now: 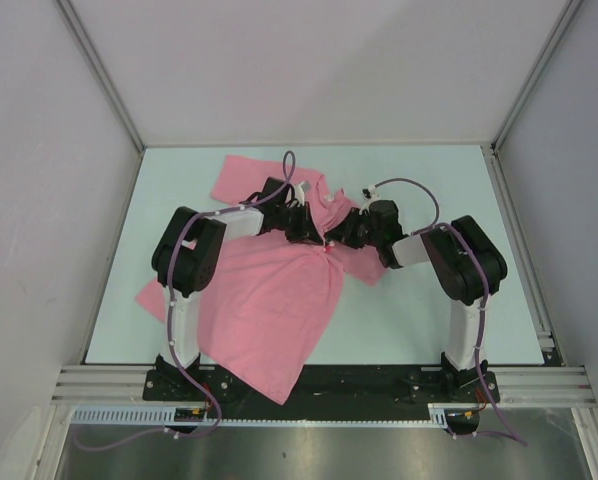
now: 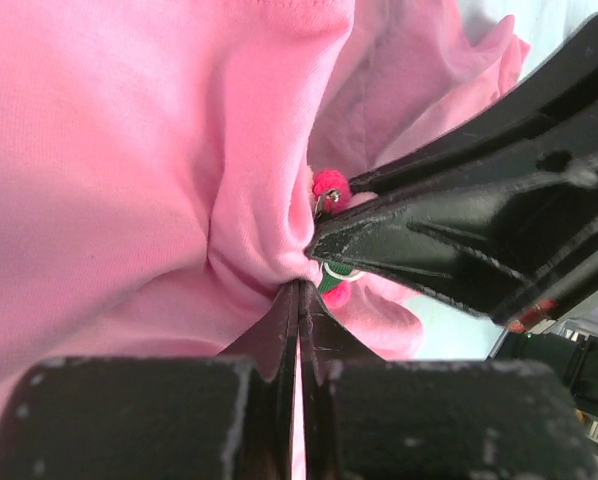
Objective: Remove the brooch from the garment
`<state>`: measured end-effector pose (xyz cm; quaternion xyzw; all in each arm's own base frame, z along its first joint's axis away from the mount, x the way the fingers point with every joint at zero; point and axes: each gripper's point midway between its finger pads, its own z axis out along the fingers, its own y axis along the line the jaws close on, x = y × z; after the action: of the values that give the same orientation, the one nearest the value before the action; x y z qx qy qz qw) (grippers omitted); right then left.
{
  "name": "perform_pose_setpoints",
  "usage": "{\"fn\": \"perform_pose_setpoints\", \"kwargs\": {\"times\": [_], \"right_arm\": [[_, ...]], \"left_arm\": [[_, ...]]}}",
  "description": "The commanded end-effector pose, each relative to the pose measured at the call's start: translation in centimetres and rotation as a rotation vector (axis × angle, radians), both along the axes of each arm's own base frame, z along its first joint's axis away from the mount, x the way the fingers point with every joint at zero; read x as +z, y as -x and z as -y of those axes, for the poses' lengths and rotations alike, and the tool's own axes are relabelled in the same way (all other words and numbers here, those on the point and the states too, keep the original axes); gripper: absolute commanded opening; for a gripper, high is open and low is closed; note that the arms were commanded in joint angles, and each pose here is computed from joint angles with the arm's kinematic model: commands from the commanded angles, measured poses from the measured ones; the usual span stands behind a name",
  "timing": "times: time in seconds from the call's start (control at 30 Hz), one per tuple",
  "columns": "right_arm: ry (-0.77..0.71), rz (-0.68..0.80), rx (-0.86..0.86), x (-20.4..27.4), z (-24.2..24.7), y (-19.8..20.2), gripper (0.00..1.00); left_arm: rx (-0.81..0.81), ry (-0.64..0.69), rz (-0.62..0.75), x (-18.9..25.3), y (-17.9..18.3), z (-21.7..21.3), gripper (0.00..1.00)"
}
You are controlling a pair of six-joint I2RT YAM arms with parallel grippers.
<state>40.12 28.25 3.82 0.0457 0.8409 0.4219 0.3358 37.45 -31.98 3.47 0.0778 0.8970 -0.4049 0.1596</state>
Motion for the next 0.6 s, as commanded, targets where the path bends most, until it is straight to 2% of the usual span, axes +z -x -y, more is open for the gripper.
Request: {"fn": "perform_pose_setpoints", "kwargs": {"times": [0.0, 0.07, 0.17, 0.37, 0.57], "right_arm": [[-0.042, 0.030, 0.023, 1.6, -0.4, -0.5, 0.28], [-0.074, 0.044, 0.017, 2.5, 0.1, -0.6, 0.42], [-0.081, 0.062, 0.009, 3.6, 1.1, -0.4, 0.49], [-0.099, 0.057, 0.013, 3.8, 2.0, 0.3, 0.51], [-0.137, 0.058, 0.025, 3.5, 1.9, 0.7, 0.47]], "left_arm": [[-0.010, 0.011, 0.010, 0.7, 0.6, 0.5, 0.01], [-0.009, 0.010, 0.011, 0.7, 0.6, 0.5, 0.01], [-0.009, 0.010, 0.013, 0.7, 0.6, 0.4, 0.01], [-0.012, 0.015, 0.019, 1.0, 0.5, 0.6, 0.01], [-0.017, 0.019, 0.018, 1.2, 0.6, 0.6, 0.01]]}}
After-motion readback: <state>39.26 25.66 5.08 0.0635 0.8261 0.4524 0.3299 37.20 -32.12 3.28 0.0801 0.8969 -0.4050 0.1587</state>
